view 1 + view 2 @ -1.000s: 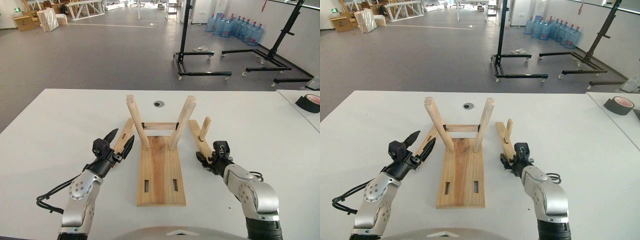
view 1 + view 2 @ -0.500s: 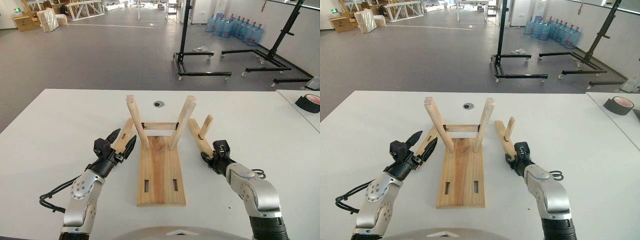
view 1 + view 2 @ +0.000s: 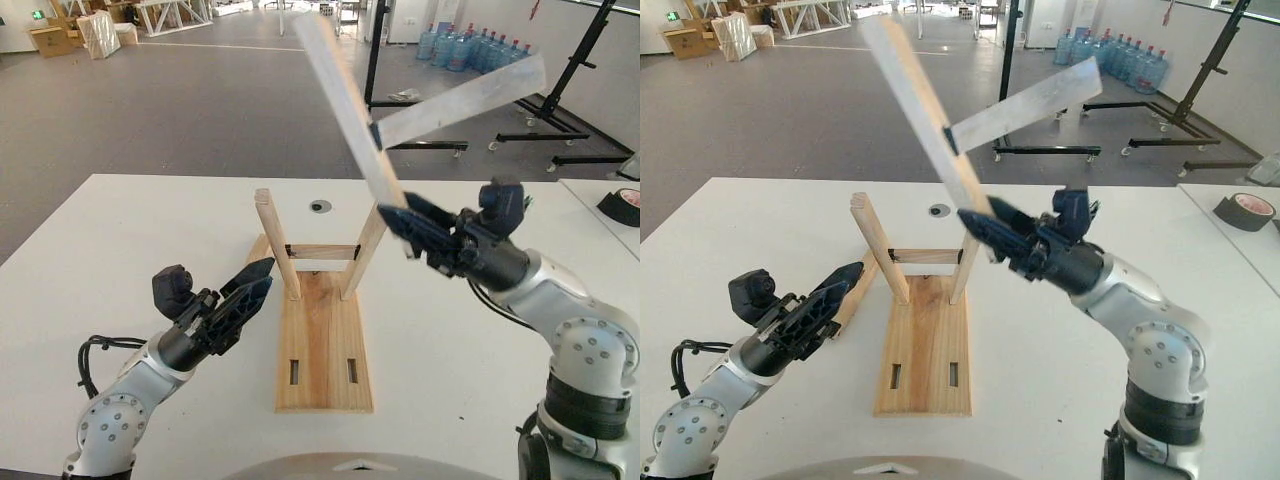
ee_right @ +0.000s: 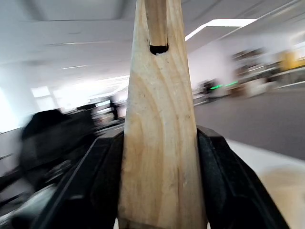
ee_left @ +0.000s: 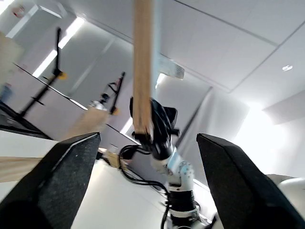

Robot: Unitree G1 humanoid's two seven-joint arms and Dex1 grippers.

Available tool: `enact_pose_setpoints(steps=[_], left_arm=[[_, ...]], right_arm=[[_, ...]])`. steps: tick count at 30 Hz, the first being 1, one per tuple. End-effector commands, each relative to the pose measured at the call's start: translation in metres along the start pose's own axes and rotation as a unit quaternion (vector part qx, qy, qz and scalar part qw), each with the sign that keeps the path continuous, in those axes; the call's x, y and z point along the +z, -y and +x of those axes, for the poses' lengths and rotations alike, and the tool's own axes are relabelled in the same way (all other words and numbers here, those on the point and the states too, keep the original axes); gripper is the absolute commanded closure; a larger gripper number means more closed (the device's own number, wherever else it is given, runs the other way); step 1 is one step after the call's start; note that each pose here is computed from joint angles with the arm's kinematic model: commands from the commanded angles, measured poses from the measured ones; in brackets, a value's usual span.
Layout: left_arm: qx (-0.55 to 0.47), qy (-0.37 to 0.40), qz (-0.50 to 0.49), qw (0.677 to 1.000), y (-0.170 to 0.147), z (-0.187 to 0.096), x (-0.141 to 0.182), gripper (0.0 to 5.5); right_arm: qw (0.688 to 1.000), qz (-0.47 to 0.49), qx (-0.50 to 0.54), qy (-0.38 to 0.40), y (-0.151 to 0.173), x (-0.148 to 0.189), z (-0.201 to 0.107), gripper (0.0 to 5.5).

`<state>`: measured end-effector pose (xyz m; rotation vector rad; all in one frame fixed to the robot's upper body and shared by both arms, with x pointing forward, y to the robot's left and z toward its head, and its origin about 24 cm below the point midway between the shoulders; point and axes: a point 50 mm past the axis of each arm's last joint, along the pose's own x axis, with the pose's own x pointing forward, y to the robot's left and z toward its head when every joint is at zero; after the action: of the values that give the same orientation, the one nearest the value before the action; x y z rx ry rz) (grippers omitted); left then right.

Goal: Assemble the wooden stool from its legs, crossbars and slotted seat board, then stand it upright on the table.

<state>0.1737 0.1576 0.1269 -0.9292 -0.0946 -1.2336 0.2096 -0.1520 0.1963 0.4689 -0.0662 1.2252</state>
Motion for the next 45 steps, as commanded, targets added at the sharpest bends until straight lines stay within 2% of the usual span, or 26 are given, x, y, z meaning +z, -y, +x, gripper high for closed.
enact_pose_setpoints(steps=[1,6,10,16,28,38,39,45], left_arm=[[-0.025,-0.009,-0.021,0.999,0.007,0.006,0.004,1.82],[-0.029,-0.005,-0.009,1.000,0.010,0.012,0.011,1.82],[-0.020,-0.006,0.006,1.000,0.009,0.013,0.015,1.82],[-0.019,0.004,0.006,1.000,0.010,0.011,0.018,1.82],[-0.025,0.018,0.014,0.999,0.007,0.008,0.022,3.49],[0.008,-0.003,0.032,0.999,0.000,0.005,0.013,3.49],[0.008,-0.004,0.035,0.999,0.001,0.004,0.013,3.49],[0.016,-0.007,0.081,0.997,0.001,-0.002,0.035,3.50]], right_arm=[[0.993,0.089,0.074,-0.037,-0.022,-0.024,0.002,3.47],[0.983,0.152,0.067,-0.073,-0.025,-0.056,-0.002,3.47],[0.978,0.164,0.055,-0.113,-0.026,-0.076,-0.008,3.47],[0.976,0.161,0.049,-0.137,-0.024,-0.090,-0.015,3.47],[0.977,0.160,0.040,-0.137,-0.016,-0.097,-0.026,3.47],[0.977,0.143,0.035,-0.152,-0.015,-0.095,-0.026,3.47],[0.975,0.157,0.038,-0.149,-0.015,-0.094,-0.025,3.10],[0.967,0.180,0.035,-0.176,-0.017,-0.088,-0.038,2.03]])
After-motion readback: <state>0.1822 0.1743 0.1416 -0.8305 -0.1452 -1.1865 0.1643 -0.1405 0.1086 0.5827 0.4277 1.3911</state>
